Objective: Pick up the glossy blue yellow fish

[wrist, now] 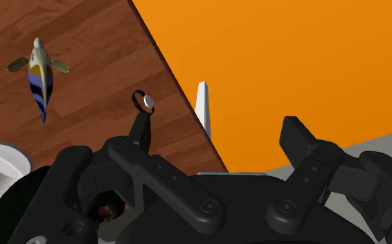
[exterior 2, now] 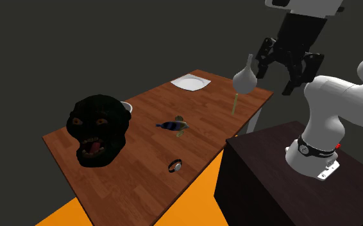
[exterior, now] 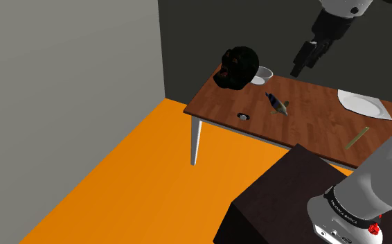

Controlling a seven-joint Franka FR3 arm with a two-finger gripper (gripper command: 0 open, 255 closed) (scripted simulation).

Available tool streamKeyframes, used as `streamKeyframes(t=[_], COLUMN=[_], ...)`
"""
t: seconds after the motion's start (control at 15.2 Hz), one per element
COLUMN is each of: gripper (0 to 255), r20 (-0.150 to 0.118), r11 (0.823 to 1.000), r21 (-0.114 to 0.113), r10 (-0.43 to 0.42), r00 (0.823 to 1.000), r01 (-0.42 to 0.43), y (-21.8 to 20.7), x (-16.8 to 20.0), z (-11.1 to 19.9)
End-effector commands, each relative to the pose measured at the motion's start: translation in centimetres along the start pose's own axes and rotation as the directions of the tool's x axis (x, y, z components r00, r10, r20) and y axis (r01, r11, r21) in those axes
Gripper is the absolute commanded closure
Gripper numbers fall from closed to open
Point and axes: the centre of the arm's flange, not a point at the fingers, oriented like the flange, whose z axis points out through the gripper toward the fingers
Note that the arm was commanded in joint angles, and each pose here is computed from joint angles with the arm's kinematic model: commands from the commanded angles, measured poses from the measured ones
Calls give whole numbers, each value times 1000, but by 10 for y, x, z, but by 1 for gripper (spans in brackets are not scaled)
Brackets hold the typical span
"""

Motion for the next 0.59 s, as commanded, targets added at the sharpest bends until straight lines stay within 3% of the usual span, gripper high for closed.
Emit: streamKeyframes(t=[0.0,0.53], gripper=[0,0], r20=[0,7], r11=[1000,991], r21=[0,48], r10=[0,128], r00=[1000,992], r01=[0,-128], y=[0,86], x=[0,38], z=[0,60])
